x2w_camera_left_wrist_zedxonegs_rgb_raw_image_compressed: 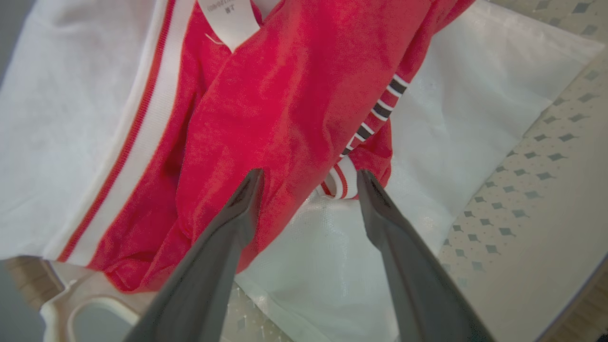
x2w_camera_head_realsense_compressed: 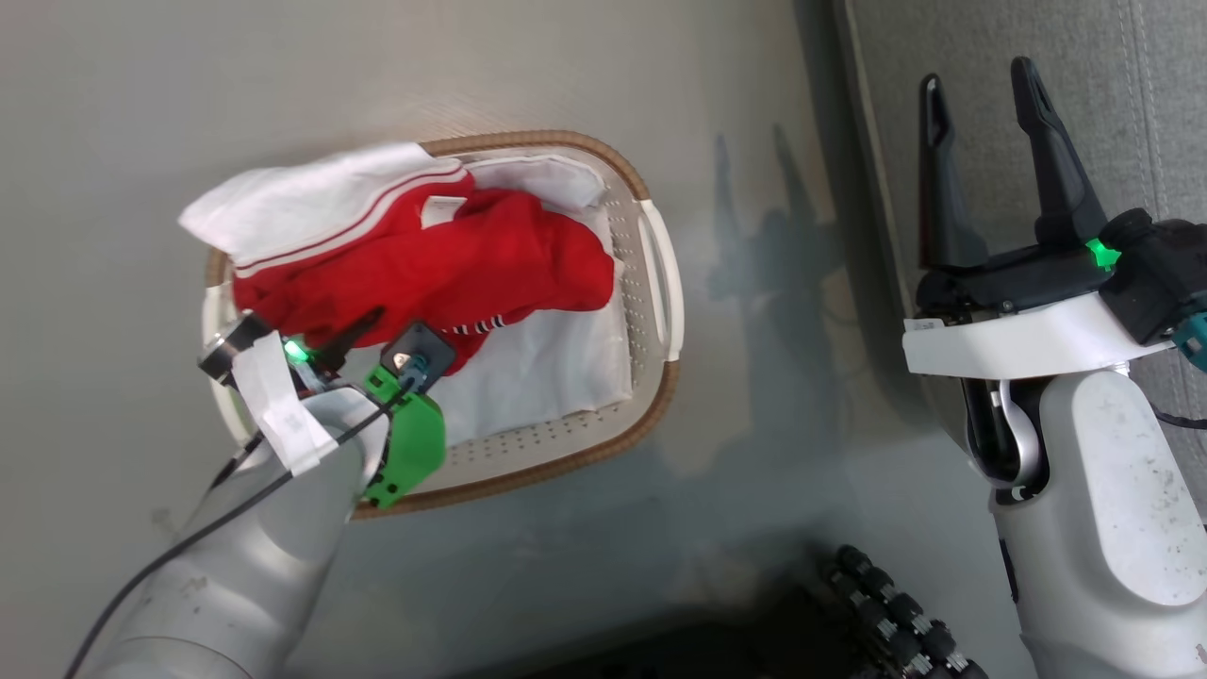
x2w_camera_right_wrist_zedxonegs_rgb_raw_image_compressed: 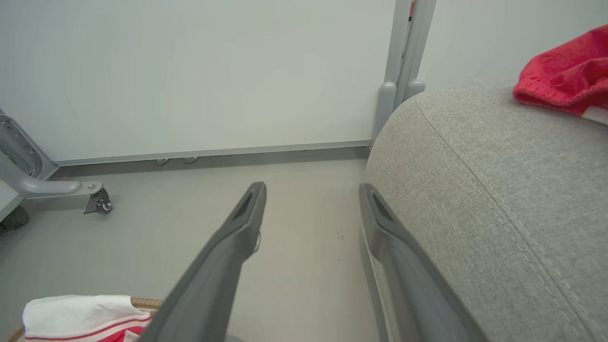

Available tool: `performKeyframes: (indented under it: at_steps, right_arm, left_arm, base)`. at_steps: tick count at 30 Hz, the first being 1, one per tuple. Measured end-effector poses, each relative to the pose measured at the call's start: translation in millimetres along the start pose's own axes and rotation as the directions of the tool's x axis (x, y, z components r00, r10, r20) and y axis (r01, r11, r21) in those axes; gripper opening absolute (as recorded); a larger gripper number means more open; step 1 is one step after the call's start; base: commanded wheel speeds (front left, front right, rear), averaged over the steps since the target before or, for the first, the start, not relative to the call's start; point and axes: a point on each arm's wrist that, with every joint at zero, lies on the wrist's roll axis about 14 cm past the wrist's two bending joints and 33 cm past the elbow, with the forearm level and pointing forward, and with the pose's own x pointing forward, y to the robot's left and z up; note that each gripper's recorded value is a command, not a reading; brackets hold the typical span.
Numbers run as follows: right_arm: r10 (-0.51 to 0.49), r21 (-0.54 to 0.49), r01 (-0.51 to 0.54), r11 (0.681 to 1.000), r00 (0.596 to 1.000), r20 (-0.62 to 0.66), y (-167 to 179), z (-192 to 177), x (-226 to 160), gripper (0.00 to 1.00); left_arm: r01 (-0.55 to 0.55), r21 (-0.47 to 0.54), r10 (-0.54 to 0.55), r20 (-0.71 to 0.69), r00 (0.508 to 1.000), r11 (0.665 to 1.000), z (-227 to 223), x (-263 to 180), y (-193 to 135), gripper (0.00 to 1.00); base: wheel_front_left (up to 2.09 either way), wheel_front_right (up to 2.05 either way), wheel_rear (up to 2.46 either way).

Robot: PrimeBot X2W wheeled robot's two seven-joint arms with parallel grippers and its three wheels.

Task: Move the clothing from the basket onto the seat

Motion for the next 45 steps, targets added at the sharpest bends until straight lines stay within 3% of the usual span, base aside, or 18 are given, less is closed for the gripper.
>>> performKeyframes:
  at_steps: [10,11,13,14,22,32,38,45]
  right_arm:
    - [-0.040,-0.039,0.039,0.999,0.998,-0.044,-19.8,-13.6,-6.5,1.00]
    - [-0.043,-0.041,0.041,0.998,0.998,-0.046,-20.8,-14.1,-7.0,1.00]
    - [-0.048,-0.045,0.045,0.998,0.998,-0.049,-22.8,-14.8,-7.9,1.00]
    - [-0.048,-0.045,0.046,0.998,0.998,-0.049,-22.9,-14.5,-8.0,1.00]
    - [-0.042,-0.037,0.041,0.998,0.998,-0.035,-19.0,-5.7,-9.1,1.00]
    - [-0.044,-0.045,0.041,0.998,0.997,-0.063,-13.4,-1.2,-25.7,1.00]
    - [-0.043,-0.053,0.038,0.998,0.996,-0.084,-7.6,3.2,-44.3,1.00]
    - [-0.018,-0.034,0.016,0.999,0.998,-0.068,7.1,20.8,-68.2,1.00]
  left_arm:
    - [0.004,0.002,-0.004,-0.064,0.998,1.000,-17.3,32.4,7.7,1.00]
    - [0.007,0.002,-0.007,-0.067,0.998,1.000,-18.1,33.9,6.9,0.80]
    - [0.011,-0.006,-0.012,-0.067,0.998,1.000,-18.7,35.9,5.4,0.07]
    - [0.012,-0.008,-0.012,-0.062,0.998,1.000,-17.7,35.9,5.2,0.00]
    - [0.027,0.006,-0.027,0.050,0.998,1.000,13.9,24.5,-1.6,0.00]
    - [-0.004,-0.067,0.020,0.247,0.969,0.998,73.8,-16.6,-0.9,0.00]
    - [-0.005,-0.077,0.034,0.381,0.924,0.997,118.3,-55.4,-14.6,0.00]
    - [0.023,-0.067,0.019,0.564,0.826,0.998,179.3,-119.7,-33.3,0.00]
  base:
    - [0.00,0.00,0.00]
    - [0.00,0.00,0.00]
    - [0.00,0.00,0.00]
    - [0.00,0.00,0.00]
    - [0.00,0.00,0.00]
    - [0.00,0.00,0.00]
    - [0.00,0.00,0.00]
    - [0.00,0.00,0.00]
